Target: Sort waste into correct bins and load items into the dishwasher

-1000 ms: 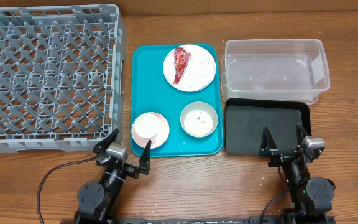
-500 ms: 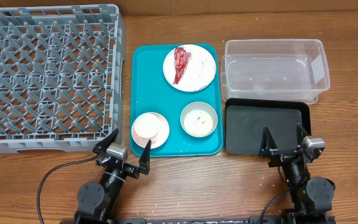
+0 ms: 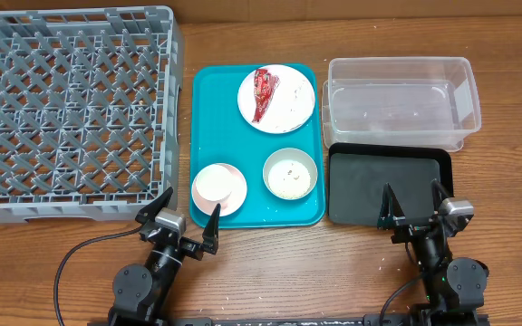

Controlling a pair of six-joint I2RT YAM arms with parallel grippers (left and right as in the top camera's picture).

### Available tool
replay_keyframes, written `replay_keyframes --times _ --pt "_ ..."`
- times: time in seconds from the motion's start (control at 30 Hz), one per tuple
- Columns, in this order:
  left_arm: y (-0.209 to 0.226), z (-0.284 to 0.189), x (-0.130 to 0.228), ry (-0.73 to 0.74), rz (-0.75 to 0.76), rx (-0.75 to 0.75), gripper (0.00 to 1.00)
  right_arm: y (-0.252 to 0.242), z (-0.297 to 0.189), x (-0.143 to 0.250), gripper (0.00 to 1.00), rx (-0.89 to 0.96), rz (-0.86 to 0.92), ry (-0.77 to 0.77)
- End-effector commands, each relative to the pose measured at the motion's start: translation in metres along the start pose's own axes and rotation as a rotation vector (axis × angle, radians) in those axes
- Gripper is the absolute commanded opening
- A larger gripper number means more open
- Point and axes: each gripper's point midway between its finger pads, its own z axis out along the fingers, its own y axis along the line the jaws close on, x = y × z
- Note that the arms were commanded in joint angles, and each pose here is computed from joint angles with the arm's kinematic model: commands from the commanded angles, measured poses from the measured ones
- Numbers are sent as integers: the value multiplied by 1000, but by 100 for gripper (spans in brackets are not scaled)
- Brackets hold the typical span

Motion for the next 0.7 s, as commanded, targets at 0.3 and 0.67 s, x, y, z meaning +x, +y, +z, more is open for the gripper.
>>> replay_keyframes --times 0.3,0.67 --pt "2 0 2 3 -14 -10 100 0 0 -4 100 -2 -5 -27" --pt "-2 -4 -41 -149 -187 22 100 41 -6 -16 100 -232 122 -31"
